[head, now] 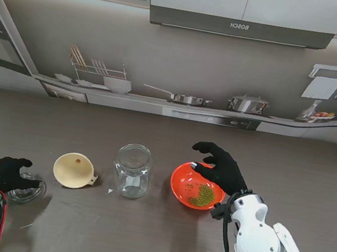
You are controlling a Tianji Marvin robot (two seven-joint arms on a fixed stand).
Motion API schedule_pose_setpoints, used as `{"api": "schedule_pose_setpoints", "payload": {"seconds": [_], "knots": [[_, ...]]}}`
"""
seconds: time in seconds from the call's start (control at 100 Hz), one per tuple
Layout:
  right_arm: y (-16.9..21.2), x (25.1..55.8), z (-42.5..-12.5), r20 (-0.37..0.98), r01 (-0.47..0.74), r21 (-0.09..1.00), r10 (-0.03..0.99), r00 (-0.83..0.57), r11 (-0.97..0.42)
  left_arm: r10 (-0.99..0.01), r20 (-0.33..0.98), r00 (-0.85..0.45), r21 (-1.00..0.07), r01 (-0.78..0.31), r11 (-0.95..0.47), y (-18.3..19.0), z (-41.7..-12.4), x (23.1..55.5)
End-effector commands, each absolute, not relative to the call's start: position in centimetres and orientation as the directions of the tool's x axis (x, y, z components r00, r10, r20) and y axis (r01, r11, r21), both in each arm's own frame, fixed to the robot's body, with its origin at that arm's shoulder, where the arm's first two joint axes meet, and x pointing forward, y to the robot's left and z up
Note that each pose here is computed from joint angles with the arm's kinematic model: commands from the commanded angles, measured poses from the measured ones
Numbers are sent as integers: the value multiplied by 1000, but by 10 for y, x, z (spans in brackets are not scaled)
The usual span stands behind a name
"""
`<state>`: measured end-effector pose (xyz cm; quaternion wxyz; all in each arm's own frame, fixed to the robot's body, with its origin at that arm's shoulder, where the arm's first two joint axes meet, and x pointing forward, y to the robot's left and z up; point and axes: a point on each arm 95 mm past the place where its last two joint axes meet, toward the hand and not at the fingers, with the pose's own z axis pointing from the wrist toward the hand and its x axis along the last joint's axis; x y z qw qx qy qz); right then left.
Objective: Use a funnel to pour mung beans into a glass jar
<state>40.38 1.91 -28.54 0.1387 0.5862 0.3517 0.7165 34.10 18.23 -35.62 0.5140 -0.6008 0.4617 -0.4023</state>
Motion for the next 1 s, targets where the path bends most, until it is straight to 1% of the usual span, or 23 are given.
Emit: {"api": "schedule_pose_setpoints", "payload": {"seconds": [0.0, 0.15, 0.33, 0.48, 0.78, 0.99], "knots": [[22, 402, -288, 745, 231, 665, 609, -272, -711, -970, 27, 241, -991, -122, -58, 180, -350, 342], [22, 402, -288, 745, 230, 665, 610, -272, -710, -981, 61, 183, -992, -102, -81, 178, -333, 344], [22, 403, -288, 744, 227, 665, 609, -274, -711, -984, 145, 105, -986, -72, -153, 168, -316, 353], [22, 403, -287, 743, 226, 666, 608, -278, -711, -988, 143, 50, -985, -85, -147, 156, -305, 367], [21, 403, -286, 745, 218, 663, 605, -279, -716, -993, 118, -24, -989, -98, -115, 135, -302, 398], [20, 403, -286, 748, 215, 660, 603, -277, -720, -993, 94, -65, -986, -142, -84, 123, -303, 417]]}}
